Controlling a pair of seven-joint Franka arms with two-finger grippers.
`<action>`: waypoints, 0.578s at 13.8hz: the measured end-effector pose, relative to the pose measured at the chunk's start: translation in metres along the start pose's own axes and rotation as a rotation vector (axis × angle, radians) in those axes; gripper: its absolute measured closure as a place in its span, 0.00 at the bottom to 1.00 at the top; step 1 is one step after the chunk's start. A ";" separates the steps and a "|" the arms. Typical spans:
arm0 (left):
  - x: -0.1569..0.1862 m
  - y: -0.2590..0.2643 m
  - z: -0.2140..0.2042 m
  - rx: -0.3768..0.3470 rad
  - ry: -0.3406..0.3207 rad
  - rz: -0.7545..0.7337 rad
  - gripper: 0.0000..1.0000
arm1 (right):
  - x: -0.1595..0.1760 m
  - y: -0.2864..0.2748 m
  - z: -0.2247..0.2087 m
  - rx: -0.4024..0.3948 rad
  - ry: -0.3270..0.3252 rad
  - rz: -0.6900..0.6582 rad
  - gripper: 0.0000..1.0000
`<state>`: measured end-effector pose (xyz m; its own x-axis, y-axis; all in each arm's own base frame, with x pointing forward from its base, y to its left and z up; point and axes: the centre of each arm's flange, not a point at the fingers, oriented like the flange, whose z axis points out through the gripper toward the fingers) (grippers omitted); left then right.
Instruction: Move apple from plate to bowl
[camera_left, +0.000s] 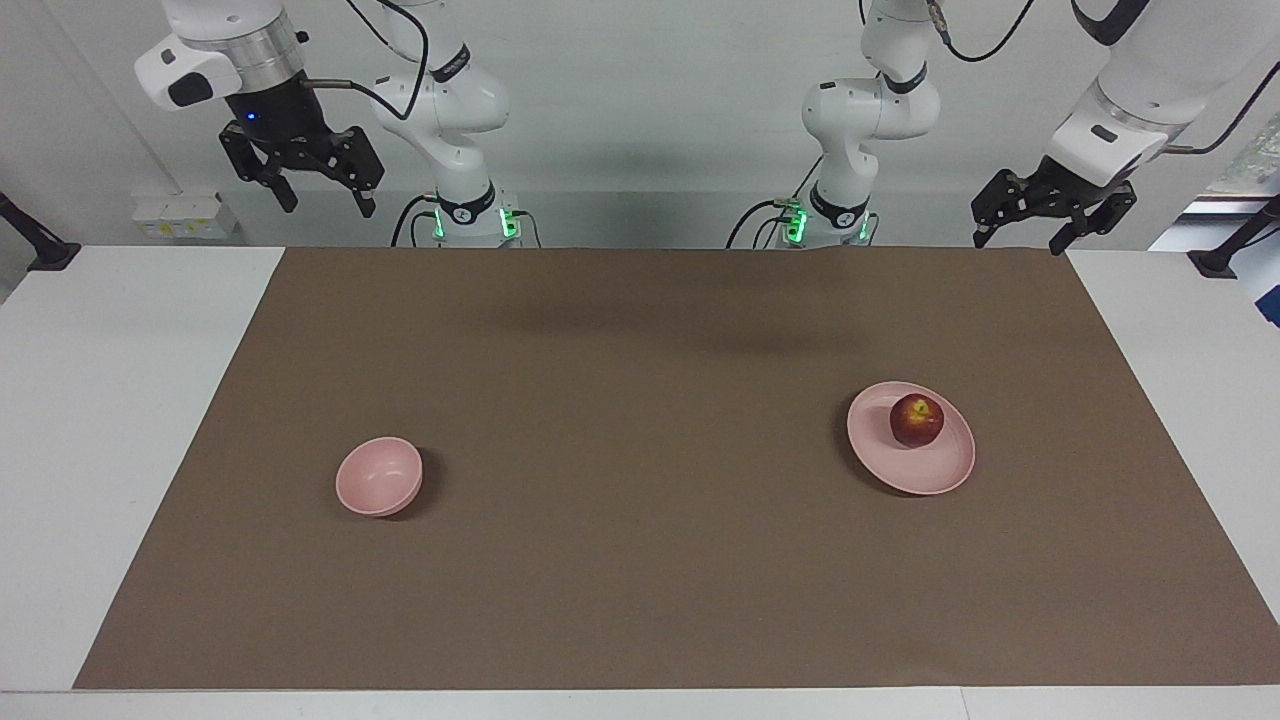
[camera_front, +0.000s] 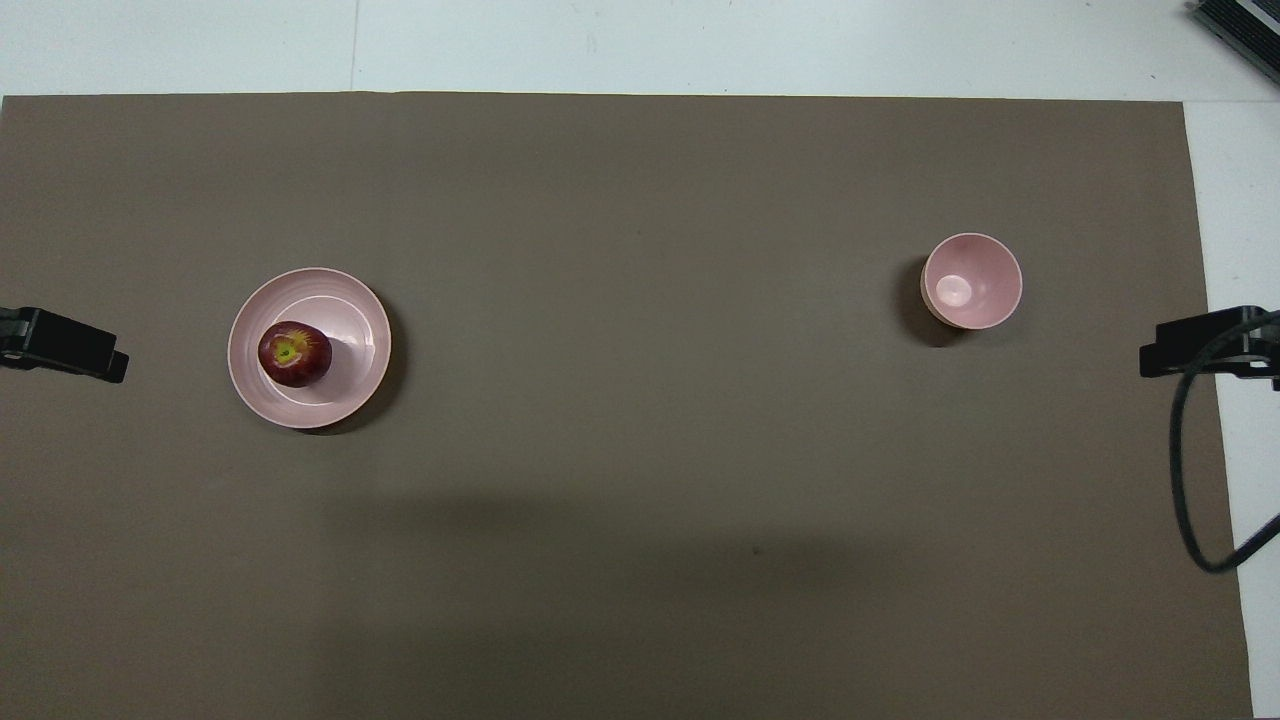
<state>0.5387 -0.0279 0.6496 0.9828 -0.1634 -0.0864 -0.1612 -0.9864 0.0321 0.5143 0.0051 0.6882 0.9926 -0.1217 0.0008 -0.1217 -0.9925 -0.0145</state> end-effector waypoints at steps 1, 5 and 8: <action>0.005 0.000 0.005 0.000 0.001 0.000 0.00 | 0.000 0.000 0.000 0.000 0.000 0.000 0.00; 0.036 -0.004 0.044 0.002 0.015 -0.027 0.00 | 0.000 0.000 0.000 0.000 0.000 0.000 0.00; 0.060 -0.002 0.086 0.003 0.024 -0.037 0.00 | 0.000 0.000 0.000 0.000 0.000 0.000 0.00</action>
<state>0.5905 -0.0371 0.5588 0.9899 -0.1267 -0.0639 -0.1252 -0.9918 0.0267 0.5143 0.0051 0.6882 0.9926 -0.1217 0.0007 -0.1217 -0.9925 -0.0145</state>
